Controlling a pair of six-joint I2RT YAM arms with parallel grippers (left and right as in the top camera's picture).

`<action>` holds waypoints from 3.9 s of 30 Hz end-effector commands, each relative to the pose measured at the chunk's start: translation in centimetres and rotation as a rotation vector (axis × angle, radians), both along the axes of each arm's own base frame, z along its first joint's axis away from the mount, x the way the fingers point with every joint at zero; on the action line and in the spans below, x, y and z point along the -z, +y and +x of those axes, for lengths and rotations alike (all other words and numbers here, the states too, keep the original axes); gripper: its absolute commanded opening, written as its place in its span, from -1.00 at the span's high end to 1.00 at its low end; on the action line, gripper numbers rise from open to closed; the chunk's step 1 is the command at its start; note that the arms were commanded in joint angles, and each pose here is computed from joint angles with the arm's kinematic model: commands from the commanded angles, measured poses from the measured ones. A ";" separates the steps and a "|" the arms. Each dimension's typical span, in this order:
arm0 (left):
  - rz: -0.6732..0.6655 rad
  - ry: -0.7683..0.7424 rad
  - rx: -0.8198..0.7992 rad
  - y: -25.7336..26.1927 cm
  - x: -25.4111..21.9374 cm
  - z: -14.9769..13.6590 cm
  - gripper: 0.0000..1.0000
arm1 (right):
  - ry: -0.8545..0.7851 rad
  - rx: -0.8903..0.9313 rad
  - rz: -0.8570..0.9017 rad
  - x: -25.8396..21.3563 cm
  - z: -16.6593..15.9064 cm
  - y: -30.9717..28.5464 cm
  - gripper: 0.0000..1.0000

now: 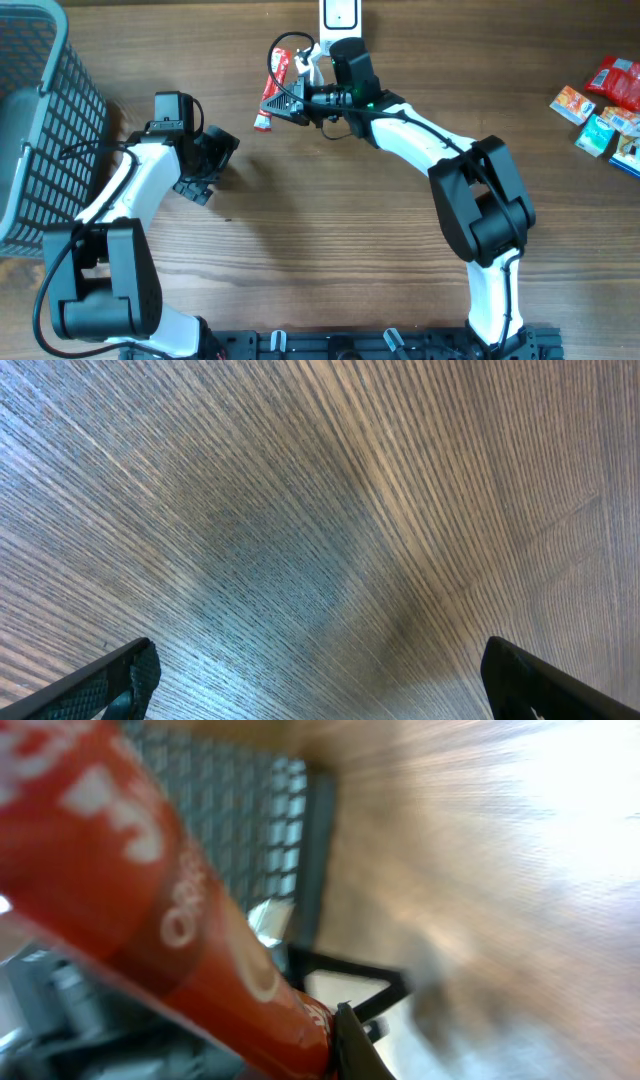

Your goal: Scan the item barcode

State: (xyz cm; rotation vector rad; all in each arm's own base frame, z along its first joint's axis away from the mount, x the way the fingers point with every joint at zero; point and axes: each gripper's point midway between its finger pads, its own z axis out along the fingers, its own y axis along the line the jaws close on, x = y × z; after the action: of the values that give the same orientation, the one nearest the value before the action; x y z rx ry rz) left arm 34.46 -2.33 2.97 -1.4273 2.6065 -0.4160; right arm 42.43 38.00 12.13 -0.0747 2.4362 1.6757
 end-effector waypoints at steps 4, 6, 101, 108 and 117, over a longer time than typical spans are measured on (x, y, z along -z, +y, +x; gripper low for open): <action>0.024 0.002 0.013 0.2 0.2 -0.1 -1.00 | -0.245 0.185 -0.430 3.8 2.2 -2.0 0.91; 0.024 0.002 0.013 0.2 0.2 -0.1 -1.00 | -0.322 0.232 -0.578 3.9 2.5 -3.3 0.91; 0.024 0.002 0.013 0.2 0.2 -0.1 -1.00 | -1.086 0.317 -2.216 -3.2 14.8 -25.5 0.91; 0.024 0.002 0.013 0.2 0.2 -0.1 -1.00 | -1.072 0.264 -2.262 -2.8 12.2 -21.7 0.91; 0.024 0.002 0.013 0.2 0.2 -0.1 -1.00 | -1.057 0.404 -2.199 -3.0 11.1 -20.3 0.91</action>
State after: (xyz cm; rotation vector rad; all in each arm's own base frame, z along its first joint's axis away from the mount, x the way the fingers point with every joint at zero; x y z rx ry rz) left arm 34.46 -2.28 2.96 -1.4276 2.6056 -0.4111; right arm 53.92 19.42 15.76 -0.6506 1.7309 -1.3204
